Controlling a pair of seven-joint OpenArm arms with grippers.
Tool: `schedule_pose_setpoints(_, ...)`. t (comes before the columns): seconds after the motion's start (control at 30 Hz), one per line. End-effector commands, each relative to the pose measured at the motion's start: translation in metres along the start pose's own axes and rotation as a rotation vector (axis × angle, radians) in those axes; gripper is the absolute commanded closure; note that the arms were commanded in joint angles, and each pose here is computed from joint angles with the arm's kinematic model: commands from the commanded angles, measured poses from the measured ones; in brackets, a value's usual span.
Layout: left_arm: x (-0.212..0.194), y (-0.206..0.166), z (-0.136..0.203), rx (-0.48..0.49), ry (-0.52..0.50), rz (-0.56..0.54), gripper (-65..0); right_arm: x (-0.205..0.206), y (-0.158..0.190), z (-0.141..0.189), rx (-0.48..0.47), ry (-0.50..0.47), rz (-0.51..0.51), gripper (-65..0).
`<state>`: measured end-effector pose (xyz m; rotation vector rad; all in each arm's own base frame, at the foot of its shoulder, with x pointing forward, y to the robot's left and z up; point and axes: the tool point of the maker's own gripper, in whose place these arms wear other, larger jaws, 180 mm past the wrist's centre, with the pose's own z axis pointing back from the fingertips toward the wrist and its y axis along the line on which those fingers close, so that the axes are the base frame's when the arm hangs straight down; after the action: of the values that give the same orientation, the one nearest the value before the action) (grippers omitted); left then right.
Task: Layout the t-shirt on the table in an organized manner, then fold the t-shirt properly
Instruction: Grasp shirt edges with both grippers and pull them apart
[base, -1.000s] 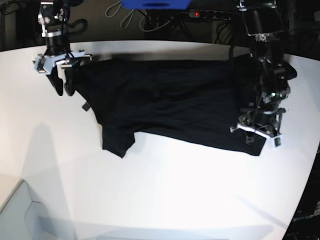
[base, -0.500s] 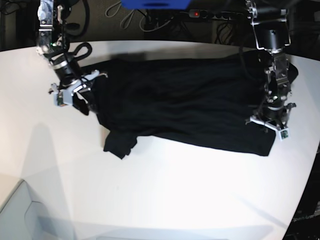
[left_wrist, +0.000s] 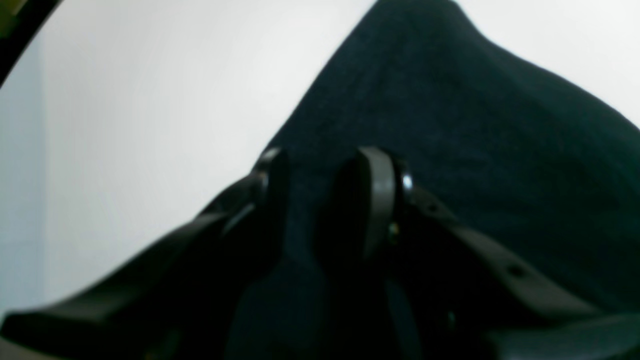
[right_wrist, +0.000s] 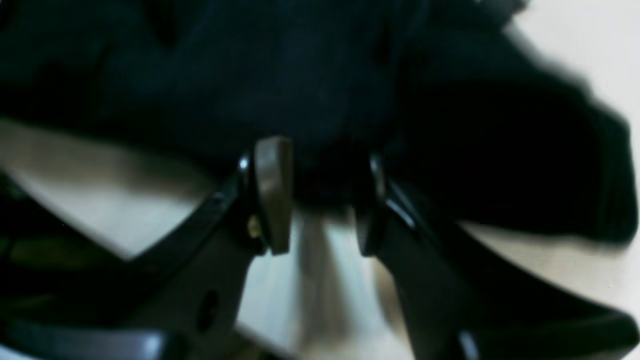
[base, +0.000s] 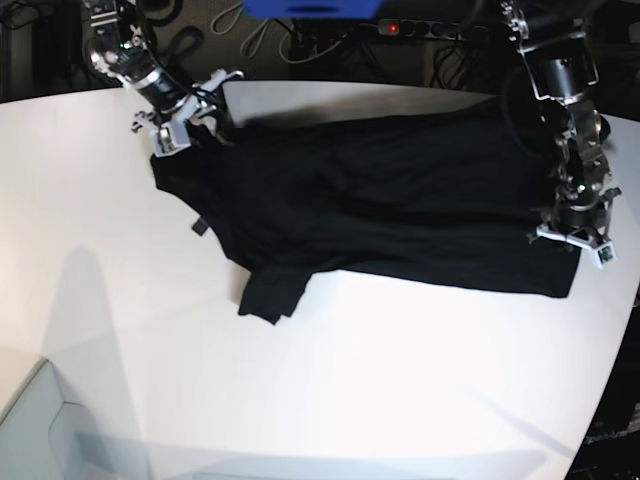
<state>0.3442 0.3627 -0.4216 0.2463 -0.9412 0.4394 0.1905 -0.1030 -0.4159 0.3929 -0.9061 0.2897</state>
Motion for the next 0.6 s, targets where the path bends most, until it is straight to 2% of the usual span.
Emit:
schedule_pose_setpoints(0.0, 0.024, 0.002, -0.001, 0.004, -0.063, -0.004, -21.7, 0.008, 0.000, 0.006, 0.007, -0.032, 0.008, -20.8)
schedule_pose_setpoints(0.13, 0.024, 0.002, -0.001, 0.004, -0.063, -0.004, -21.7, 0.019, -0.004, 0.014, 0.004, -0.049, 0.047, -20.7)
schedule_pose_setpoints(0.27, 0.023, 0.003, 0.000, 0.004, -0.063, -0.006, -21.7, 0.058, -0.003, 0.017, 0.002, -0.140, 0.100, -21.0)
schedule_pose_setpoints(0.37, 0.020, 0.001, 0.000, 0.001, -0.055, -0.003, -21.7, 0.094, -0.006, 0.007, 0.004, -0.220, 0.144, -21.1)
schedule_pose_setpoints(0.43, 0.016, 0.002, 0.001, 0.002, -0.047, -0.005, -21.7, 0.105, -0.010, -0.005, 0.009, -0.239, 0.155, -21.1)
schedule_pose_setpoints(0.5, 0.013, 0.004, 0.002, 0.004, -0.043, -0.010, -21.7, 0.109, -0.015, -0.020, 0.016, -0.236, 0.155, -23.0)
schedule_pose_setpoints(0.57, 0.012, 0.004, 0.002, 0.005, -0.040, -0.011, -21.7, 0.108, -0.020, -0.032, 0.020, -0.213, 0.159, -27.7)
